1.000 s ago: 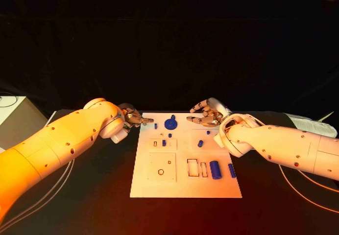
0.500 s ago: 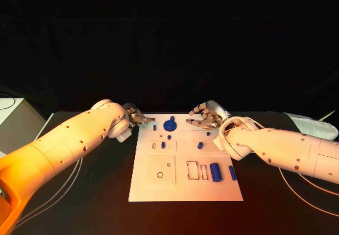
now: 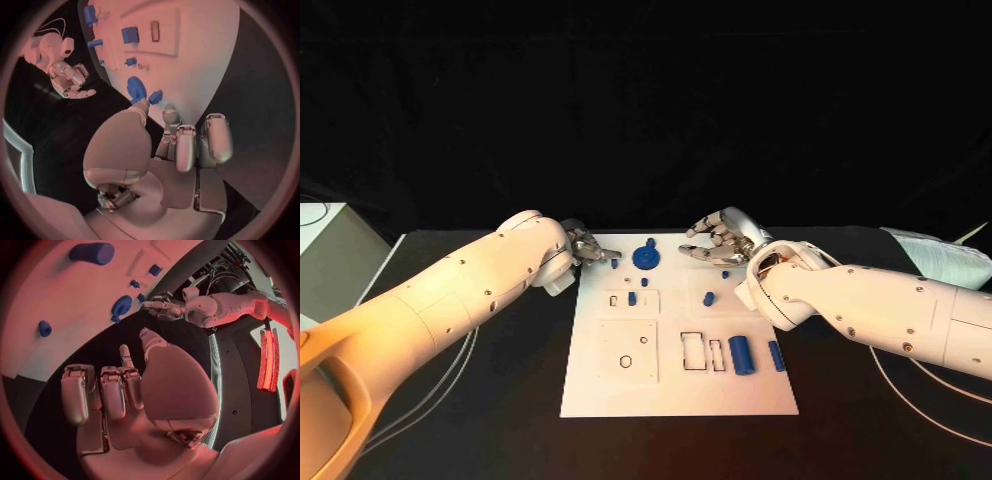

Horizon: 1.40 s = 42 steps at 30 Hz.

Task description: Assemble the parts on the task board

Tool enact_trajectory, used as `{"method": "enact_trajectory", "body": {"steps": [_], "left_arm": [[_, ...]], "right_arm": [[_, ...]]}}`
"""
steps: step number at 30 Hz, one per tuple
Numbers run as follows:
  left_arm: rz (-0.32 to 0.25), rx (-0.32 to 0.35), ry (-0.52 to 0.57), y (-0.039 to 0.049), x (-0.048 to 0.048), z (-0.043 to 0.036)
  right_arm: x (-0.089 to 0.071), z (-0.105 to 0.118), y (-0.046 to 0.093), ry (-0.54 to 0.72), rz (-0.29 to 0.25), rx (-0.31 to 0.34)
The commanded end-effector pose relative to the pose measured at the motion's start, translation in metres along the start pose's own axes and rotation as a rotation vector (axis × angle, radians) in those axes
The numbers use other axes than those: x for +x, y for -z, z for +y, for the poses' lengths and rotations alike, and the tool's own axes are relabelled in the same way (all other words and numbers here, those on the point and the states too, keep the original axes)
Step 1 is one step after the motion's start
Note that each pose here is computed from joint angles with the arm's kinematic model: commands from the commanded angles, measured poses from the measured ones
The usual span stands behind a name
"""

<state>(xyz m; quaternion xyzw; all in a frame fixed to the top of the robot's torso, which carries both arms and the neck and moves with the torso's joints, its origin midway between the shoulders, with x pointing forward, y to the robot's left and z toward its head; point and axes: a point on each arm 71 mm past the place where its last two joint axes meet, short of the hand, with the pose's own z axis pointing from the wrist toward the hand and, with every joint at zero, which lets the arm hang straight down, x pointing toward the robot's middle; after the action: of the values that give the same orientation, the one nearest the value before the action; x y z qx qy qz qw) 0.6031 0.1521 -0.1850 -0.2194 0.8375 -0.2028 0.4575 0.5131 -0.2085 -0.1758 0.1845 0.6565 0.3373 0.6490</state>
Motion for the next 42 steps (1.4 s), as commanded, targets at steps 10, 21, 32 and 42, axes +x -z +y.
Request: {"method": "enact_trajectory", "body": {"steps": [10,21,32,42], "left_arm": [[0.046,0.016,-0.002,-0.0012,0.0045,-0.0063],[0.060,0.016,0.016,0.0004,0.0058,-0.0078],[0.064,0.026,0.032,0.0023,0.0077,-0.0113],[-0.036,0.102,0.027,0.0067,0.0006,-0.0171]], "right_arm": [[0.000,0.004,-0.001,0.009,-0.002,-0.024],[0.000,0.004,-0.002,0.009,-0.003,-0.023],[0.000,0.004,-0.002,0.010,-0.003,-0.023],[-0.001,0.003,-0.002,0.011,-0.002,-0.021]]}}
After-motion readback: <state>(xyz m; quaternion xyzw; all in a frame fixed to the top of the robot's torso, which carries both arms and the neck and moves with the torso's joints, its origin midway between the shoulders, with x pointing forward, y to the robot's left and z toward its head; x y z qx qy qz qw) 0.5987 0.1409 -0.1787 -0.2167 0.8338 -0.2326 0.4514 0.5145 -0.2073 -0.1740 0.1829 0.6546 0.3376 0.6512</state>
